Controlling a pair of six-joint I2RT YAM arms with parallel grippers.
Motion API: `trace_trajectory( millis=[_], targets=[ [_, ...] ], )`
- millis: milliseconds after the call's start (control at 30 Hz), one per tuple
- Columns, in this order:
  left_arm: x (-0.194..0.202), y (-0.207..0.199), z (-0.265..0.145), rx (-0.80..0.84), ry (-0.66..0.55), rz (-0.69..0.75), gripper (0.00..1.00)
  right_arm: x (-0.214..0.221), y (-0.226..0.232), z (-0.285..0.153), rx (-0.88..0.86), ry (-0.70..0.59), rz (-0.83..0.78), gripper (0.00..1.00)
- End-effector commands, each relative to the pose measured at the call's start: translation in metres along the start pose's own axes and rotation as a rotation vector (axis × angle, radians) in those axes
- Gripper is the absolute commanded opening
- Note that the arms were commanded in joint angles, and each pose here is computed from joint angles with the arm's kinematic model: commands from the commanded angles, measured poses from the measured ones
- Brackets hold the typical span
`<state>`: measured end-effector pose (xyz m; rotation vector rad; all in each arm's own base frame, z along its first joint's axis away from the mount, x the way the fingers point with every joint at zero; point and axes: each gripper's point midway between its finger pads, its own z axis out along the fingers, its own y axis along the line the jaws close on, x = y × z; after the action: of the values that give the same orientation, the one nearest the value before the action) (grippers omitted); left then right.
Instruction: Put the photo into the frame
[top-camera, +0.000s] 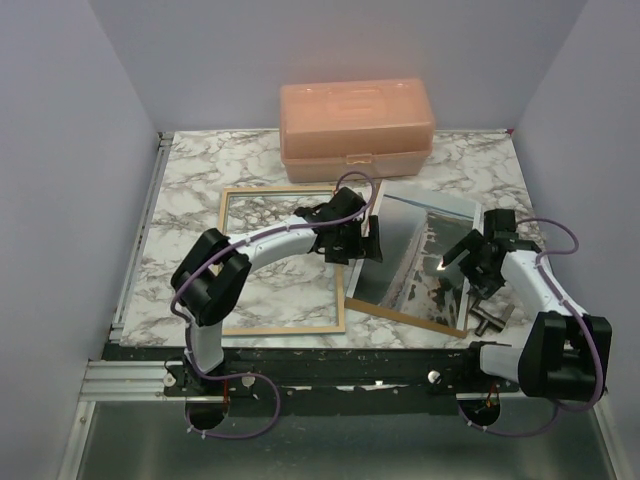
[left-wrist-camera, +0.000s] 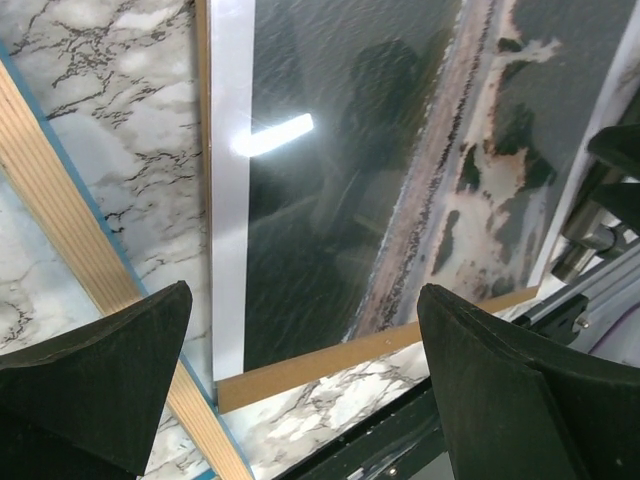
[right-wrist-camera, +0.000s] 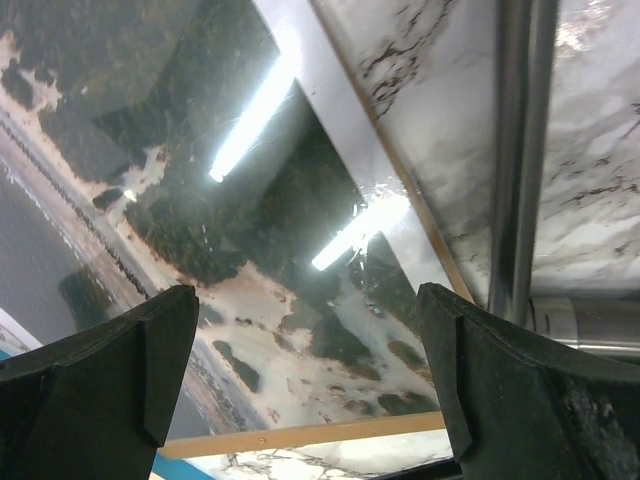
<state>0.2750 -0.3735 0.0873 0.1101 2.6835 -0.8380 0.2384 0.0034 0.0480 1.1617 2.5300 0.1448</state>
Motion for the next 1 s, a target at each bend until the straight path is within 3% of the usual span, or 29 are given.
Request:
trace_trajectory(
  millis=[0, 500, 800, 967],
  targets=[
    [0.003, 0.005, 0.008, -0.047, 0.018, 0.006, 0.98, -0.004, -0.018, 0.006, 0.059, -0.010, 0.055, 0.97],
    [0.011, 0.013, 0.034, -0.123, 0.091, 0.014, 0.99, -0.009, -0.037, 0.027, 0.133, -0.023, 0.081, 0.95],
    [0.015, -0.009, 0.040, -0.012, 0.120, 0.025, 0.96, 0.009, -0.023, 0.036, 0.041, 0.073, 0.069, 0.93],
    [0.006, -0.023, 0.025, 0.042, 0.079, 0.052, 0.93, 0.018, -0.010, 0.034, -0.035, 0.117, 0.074, 0.92]
  ],
)
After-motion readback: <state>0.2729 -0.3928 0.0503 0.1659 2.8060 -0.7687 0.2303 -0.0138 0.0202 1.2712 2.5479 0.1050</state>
